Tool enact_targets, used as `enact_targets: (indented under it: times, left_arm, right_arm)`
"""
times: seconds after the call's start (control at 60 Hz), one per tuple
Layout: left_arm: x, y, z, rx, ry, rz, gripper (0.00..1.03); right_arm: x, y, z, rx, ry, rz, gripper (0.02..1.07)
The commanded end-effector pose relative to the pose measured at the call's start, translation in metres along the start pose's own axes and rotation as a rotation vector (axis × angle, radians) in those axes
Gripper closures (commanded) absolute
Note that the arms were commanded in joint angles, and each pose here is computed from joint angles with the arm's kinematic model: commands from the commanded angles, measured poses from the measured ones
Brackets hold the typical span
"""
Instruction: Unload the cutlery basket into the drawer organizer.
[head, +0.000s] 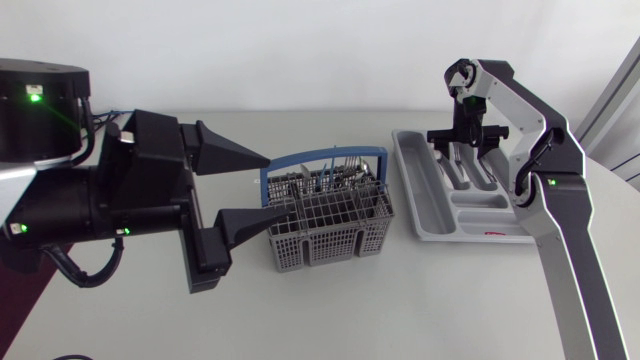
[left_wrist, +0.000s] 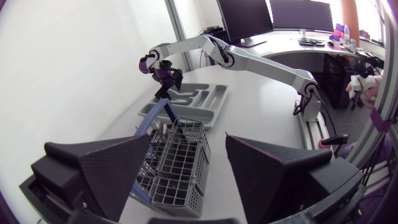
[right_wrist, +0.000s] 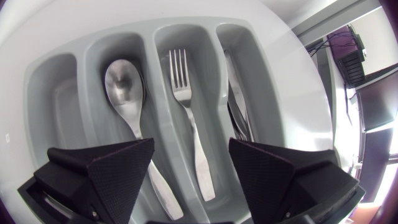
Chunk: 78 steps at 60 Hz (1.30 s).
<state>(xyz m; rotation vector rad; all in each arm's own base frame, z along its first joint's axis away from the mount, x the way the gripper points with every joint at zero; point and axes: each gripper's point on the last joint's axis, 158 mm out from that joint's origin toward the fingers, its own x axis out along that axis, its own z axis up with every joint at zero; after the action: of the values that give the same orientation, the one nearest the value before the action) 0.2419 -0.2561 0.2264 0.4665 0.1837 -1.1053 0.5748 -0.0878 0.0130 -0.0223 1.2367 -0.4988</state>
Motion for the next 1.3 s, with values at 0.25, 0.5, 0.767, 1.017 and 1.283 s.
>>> enact_targets:
  times: [0.25,0.5,0.767,1.017,1.283]
  left_arm:
    - [-0.002,-0.001,0.003,0.010,0.004,0.000,0.05]
    - [0.002,-0.004,0.000,0.012,0.023,0.000,0.05]
    - [0.010,-0.011,-0.006,0.021,0.066,-0.002,0.05]
    - [0.020,-0.019,-0.024,0.004,0.119,-0.015,0.05]
    - [0.029,-0.025,-0.051,-0.009,0.154,-0.015,0.05]
  right_arm:
    - [-0.099,-0.003,-0.029,-0.012,0.050,0.120,0.07]
    - [-0.144,0.022,-0.083,-0.089,0.106,0.248,0.07]
    - [-0.186,0.040,-0.126,-0.209,0.011,0.371,0.07]
    - [-0.190,0.055,-0.167,-0.355,-0.060,0.464,0.07]
    - [-0.199,0.081,-0.198,-0.456,-0.130,0.583,0.07]
